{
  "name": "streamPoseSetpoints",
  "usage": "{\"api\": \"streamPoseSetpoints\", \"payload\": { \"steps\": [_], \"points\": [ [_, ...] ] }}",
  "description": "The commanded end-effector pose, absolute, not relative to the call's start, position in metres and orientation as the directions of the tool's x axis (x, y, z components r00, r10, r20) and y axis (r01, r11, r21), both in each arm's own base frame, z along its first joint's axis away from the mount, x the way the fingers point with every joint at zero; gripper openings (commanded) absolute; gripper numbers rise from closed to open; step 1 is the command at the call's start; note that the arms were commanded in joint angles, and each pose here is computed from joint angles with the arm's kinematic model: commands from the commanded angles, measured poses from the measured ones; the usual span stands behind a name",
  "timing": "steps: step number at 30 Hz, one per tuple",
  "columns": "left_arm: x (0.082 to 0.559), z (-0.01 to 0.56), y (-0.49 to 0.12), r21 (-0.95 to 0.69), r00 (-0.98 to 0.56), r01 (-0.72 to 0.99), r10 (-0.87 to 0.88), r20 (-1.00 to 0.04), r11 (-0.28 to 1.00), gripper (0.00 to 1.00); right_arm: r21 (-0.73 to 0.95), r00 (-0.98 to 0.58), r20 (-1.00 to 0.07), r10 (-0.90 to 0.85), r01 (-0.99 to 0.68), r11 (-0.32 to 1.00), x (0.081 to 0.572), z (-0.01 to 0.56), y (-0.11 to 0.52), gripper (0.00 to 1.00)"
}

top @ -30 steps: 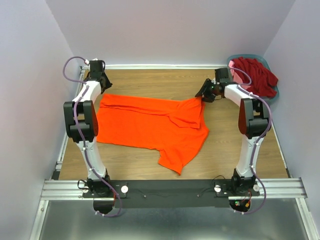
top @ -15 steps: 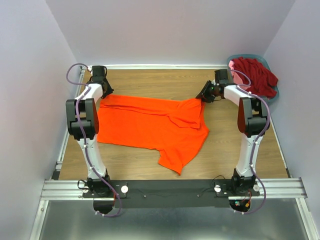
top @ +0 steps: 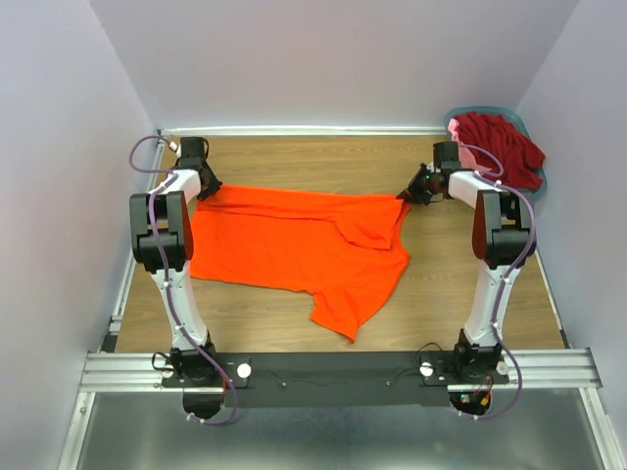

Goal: Fold and stack the t-shirts
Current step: Fold the tshirt

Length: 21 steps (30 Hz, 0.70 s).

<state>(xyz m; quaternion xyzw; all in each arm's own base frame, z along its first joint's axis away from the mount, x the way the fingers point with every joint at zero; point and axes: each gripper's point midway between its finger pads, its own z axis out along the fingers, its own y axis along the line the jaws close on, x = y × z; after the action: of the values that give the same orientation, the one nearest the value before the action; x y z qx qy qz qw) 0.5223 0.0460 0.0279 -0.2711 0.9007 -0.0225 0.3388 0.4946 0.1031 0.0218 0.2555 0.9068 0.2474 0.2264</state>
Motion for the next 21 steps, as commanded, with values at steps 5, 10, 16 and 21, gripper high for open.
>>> {"api": "streamPoseSetpoints", "payload": {
  "steps": [5, 10, 16, 21],
  "points": [
    [0.509, 0.008, 0.045, -0.235, -0.633, -0.508, -0.544, -0.550, 0.829, 0.21, 0.550, -0.722, -0.326, 0.610, 0.380, 0.744, 0.496, 0.027, 0.076, 0.10],
    [0.505, 0.008, 0.026, -0.294, -0.636, -0.490, -0.567, -0.523, 0.821, 0.21, 0.537, -0.730, -0.385, 0.565, 0.322, 0.780, 0.518, 0.029, 0.073, 0.13],
    [0.518, 0.027, 0.007, -0.365, -0.613, -0.455, -0.583, -0.533, 0.812, 0.32, 0.526, -0.707, -0.461, 0.536, 0.269, 0.807, 0.556, 0.037, 0.054, 0.28],
    [0.540, 0.090, 0.021, -0.352, -0.536, -0.428, -0.547, -0.643, 0.832, 0.60, 0.519, -0.681, -0.526, 0.510, 0.219, 0.826, 0.562, 0.074, 0.051, 0.54]
  ]
}}
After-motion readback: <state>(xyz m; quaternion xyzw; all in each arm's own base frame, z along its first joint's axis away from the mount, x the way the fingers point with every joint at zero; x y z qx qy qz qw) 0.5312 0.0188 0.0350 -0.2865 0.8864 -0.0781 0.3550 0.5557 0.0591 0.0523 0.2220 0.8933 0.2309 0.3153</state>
